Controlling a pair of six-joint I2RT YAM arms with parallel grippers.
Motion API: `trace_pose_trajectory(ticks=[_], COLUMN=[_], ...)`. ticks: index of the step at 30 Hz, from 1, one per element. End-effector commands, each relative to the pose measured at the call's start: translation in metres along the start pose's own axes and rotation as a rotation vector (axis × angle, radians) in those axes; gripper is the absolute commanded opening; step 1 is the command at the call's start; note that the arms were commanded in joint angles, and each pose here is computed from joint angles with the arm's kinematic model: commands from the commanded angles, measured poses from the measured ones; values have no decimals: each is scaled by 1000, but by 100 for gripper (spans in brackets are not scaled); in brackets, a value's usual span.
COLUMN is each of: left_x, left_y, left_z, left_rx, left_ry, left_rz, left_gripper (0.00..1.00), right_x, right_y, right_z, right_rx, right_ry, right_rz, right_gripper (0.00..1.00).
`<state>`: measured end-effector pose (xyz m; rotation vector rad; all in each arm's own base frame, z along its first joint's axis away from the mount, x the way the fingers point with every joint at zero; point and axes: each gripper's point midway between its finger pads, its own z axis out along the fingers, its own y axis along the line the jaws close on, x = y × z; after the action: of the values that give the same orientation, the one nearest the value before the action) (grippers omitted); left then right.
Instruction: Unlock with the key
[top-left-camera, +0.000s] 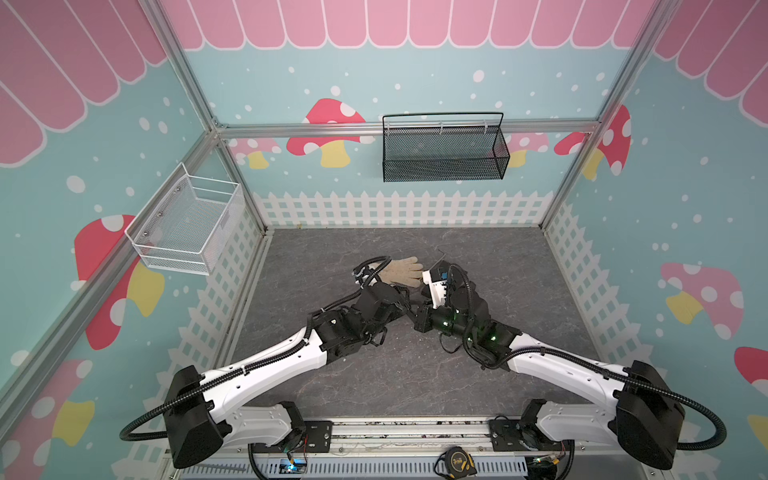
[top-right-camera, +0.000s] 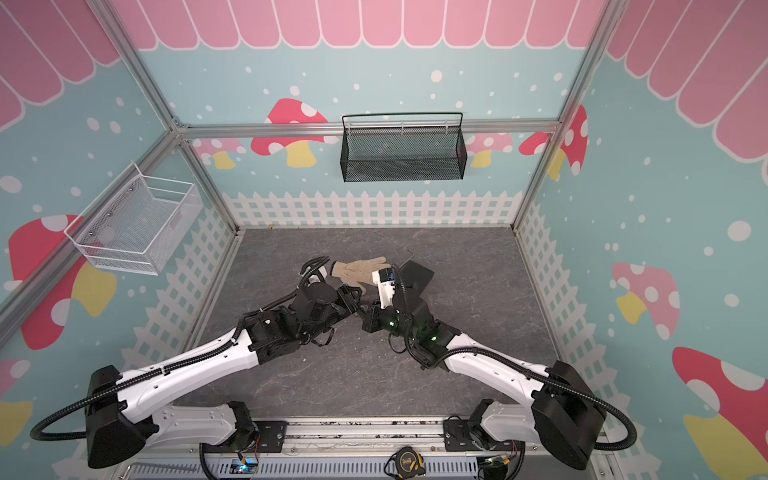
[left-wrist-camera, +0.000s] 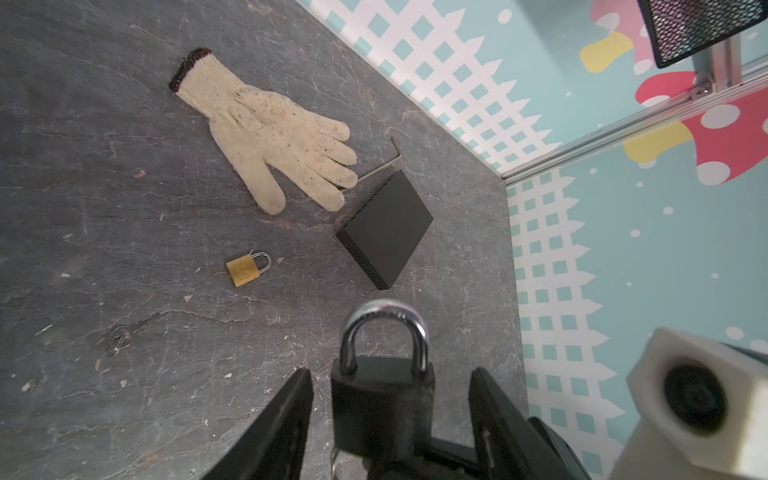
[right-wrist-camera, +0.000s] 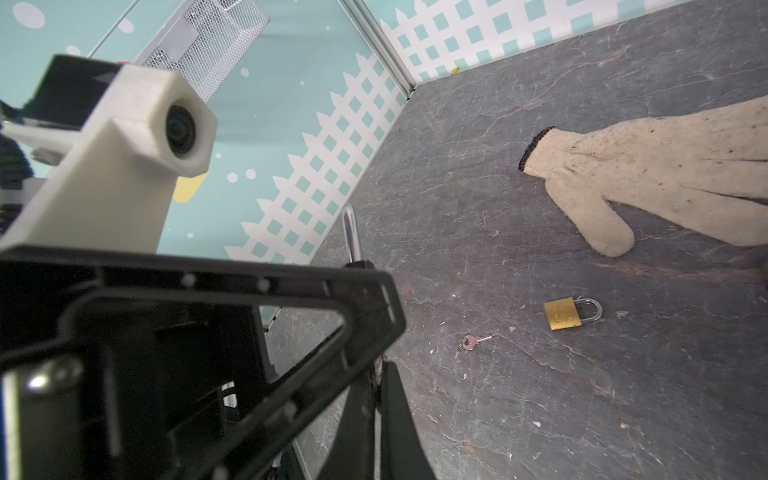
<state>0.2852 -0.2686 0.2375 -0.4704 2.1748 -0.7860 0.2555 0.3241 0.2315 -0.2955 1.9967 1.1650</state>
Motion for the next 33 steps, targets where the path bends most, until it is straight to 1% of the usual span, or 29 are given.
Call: trace_pose_trajectory(ticks=[1, 5, 8, 11, 15, 18, 22, 23, 29, 33], left_x=[-4, -6, -5, -4, -1, -1, -1, -1, 7, 10], left_y=[0, -7, -5, -1, 1, 4, 6, 4, -13, -24], left_z=[2, 4, 5, 8, 11, 13, 13, 11, 3, -3], left_rx=[-29, -7, -18, -35, -44, -50, -38, -26, 103, 179], left_ry=[-25, -30, -31, -28, -17, -14, 5, 9, 62, 91], left_rz=[-14, -6, 5, 11, 17, 19, -3, -10, -70, -79], left_gripper=[52, 51, 42, 42, 35, 26, 2, 0, 0, 0], right_x=[-15, -13, -13, -13, -13, -14, -15, -16, -23, -25], right_y=[11, 9, 9, 9, 9, 11, 19, 24, 46, 58], right_z=[1, 3, 5, 7, 9, 9, 8, 6, -5, -14], right_rx=[-9, 3, 10, 14, 18, 18, -15, -41, -157, -239], right_ry=[-35, -23, -9, -1, 13, 19, 22, 19, -15, -24], right_rz=[-44, -57, -64, -70, -75, -85, -90, -91, -70, -34], right_gripper=[0, 0, 0, 0, 0, 0, 0, 0, 0, 0])
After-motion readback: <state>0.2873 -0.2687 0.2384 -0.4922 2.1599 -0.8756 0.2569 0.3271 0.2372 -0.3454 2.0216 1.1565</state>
